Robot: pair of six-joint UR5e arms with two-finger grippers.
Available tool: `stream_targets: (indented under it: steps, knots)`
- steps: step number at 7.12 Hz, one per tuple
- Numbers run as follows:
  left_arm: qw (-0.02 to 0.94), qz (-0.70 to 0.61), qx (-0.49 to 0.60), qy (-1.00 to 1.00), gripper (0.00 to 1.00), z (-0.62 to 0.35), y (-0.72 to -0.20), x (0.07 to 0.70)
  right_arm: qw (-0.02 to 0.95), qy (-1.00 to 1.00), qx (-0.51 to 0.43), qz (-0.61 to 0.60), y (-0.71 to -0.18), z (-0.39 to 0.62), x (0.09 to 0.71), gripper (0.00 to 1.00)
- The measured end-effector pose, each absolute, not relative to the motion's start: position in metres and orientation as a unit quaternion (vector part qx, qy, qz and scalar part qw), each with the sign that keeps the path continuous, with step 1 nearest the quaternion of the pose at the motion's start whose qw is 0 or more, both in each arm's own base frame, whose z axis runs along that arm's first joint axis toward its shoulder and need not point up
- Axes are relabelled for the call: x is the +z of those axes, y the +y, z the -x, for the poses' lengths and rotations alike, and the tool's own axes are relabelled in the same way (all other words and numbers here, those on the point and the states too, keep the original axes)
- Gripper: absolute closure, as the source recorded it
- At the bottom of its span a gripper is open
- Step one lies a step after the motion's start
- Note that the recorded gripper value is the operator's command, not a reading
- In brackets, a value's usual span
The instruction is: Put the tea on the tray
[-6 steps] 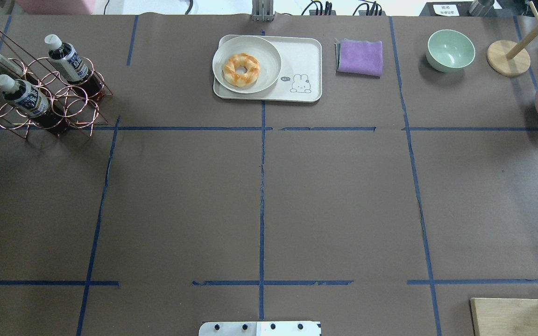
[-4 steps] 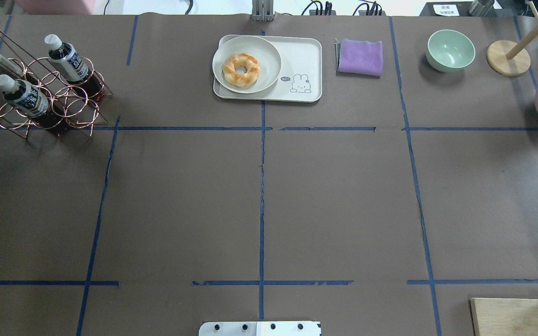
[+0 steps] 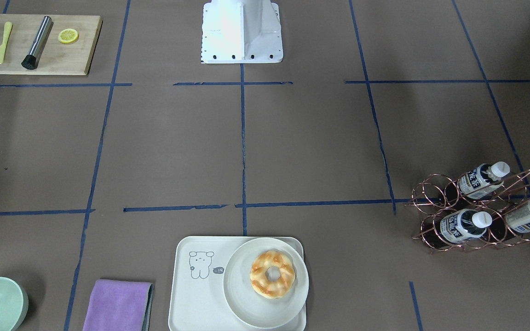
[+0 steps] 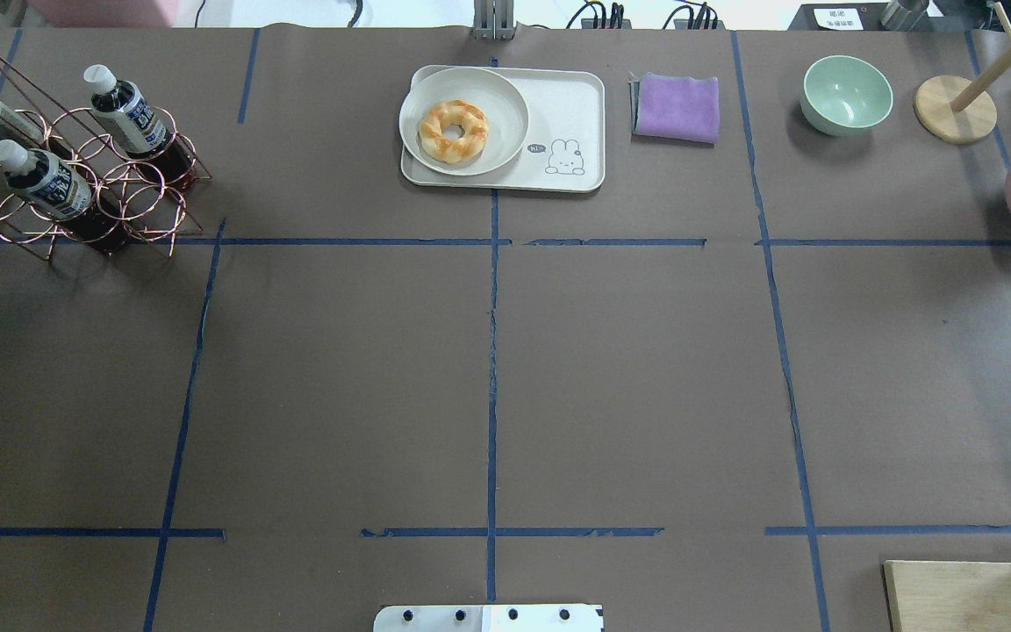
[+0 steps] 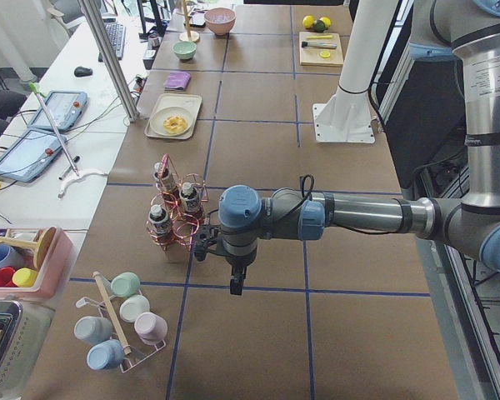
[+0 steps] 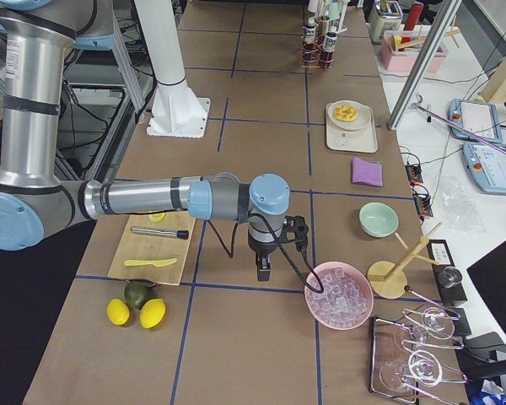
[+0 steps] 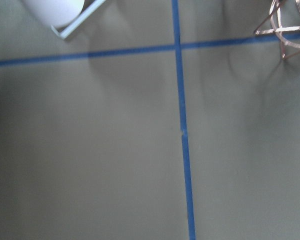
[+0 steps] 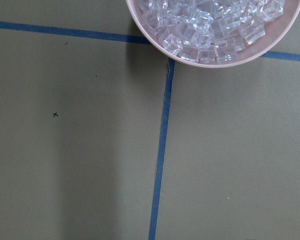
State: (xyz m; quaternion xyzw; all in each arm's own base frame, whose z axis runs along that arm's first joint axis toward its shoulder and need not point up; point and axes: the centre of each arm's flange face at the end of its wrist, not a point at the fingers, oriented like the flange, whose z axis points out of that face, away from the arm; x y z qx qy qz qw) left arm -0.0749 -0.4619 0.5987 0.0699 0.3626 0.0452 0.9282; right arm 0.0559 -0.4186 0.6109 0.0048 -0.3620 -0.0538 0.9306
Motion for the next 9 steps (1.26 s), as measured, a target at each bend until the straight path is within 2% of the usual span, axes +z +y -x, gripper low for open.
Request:
stream_targets:
  steps: [2, 5, 9]
  knots:
    - [0.926, -0.101, 0.057, 0.359, 0.00, 0.076, -0.494, 0.578, 0.931, -0.362, -0.054, -0.005, -0.419, -0.056, 0.611, 0.00]
    - [0.907, -0.201, 0.078, 0.363, 0.00, 0.045, -0.509, 0.534, 0.931, -0.361, -0.054, -0.005, -0.419, -0.056, 0.611, 0.00]
    - [0.880, -0.255, -0.070, 0.394, 0.00, -0.073, -0.517, 0.488, 0.931, -0.362, -0.054, -0.005, -0.419, -0.056, 0.611, 0.00]
